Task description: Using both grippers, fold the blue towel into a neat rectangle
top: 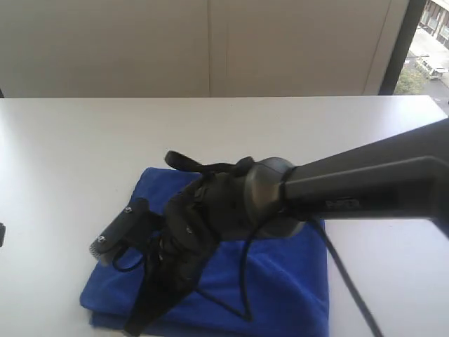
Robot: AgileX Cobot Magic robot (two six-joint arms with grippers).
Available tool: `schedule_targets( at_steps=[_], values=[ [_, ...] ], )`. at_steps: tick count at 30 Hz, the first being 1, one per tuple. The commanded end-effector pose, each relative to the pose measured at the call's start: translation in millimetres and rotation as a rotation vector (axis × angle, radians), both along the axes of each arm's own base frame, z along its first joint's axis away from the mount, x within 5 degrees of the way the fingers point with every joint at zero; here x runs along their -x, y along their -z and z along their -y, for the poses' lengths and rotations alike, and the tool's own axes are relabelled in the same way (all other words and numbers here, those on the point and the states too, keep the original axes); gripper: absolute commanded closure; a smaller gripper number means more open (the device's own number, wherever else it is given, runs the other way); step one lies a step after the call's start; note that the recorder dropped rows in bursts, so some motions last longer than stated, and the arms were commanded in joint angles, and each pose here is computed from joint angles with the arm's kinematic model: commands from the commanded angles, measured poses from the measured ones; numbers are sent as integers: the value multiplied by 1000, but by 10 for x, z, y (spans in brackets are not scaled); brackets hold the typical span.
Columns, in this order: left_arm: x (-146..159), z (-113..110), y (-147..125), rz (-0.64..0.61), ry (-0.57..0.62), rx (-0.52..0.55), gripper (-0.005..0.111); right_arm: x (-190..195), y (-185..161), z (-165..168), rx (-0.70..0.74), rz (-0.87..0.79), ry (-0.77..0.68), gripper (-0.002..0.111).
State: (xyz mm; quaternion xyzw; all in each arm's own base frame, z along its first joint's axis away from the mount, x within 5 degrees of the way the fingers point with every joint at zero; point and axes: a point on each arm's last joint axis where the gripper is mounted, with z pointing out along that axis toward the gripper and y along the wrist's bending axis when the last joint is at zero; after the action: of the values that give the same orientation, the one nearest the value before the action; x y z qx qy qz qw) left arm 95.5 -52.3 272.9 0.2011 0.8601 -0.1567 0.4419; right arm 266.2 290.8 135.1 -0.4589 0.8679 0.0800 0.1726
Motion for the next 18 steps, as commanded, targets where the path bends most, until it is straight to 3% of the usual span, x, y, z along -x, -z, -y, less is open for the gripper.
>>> schedule_targets(
  at_steps=[1,9,13,18],
  values=[
    [41,0,5,-2,2,23,107,-15,98,-317,-10,-27,-33,108],
    [45,1,8,-7,3,23,107,-612,34,-776,-177,-12,144,108],
    [45,2,8,-8,3,26,107,-929,-483,-593,-283,67,228,108],
    [43,3,17,-12,3,24,107,-958,-812,-217,-214,113,216,108]
  ],
)
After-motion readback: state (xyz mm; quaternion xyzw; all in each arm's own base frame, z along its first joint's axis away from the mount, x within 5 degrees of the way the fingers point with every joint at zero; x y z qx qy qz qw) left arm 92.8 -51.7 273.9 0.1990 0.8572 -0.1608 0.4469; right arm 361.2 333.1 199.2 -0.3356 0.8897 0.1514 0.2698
